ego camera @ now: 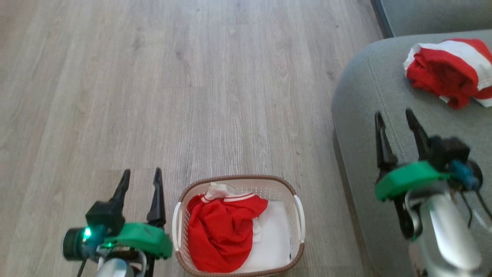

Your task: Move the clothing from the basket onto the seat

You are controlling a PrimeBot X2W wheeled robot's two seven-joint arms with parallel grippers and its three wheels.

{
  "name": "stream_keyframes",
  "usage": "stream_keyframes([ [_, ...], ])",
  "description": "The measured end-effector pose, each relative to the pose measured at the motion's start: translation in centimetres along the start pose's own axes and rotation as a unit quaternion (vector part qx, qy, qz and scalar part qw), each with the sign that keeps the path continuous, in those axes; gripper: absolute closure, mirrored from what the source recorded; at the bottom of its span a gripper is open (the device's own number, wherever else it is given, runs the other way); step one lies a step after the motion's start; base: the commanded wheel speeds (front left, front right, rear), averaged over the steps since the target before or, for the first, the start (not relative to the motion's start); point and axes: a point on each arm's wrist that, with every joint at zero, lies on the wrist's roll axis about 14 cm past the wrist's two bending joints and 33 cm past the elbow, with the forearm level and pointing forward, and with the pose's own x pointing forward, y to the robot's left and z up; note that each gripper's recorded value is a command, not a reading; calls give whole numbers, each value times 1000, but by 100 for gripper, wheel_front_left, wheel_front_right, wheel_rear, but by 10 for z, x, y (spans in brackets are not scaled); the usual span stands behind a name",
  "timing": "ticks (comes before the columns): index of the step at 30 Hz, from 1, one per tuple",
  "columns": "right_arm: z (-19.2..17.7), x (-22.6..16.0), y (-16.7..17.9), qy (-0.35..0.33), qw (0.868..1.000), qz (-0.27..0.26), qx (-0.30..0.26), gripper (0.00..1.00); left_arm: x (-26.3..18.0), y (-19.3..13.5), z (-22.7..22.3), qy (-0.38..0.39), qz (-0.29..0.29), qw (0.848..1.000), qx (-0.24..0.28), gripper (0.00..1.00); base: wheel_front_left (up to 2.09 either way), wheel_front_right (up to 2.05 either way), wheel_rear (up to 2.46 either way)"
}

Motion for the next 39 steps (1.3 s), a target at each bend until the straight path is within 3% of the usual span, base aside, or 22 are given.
stream_keyframes([
  [14,-28,-51,27,33,998,24,38,0,-44,33,-9,4,59,998,-3,0,0,0,0],
  [39,-37,-75,26,49,997,17,49,0,-50,38,-12,0,58,998,6,0,0,0,0],
])
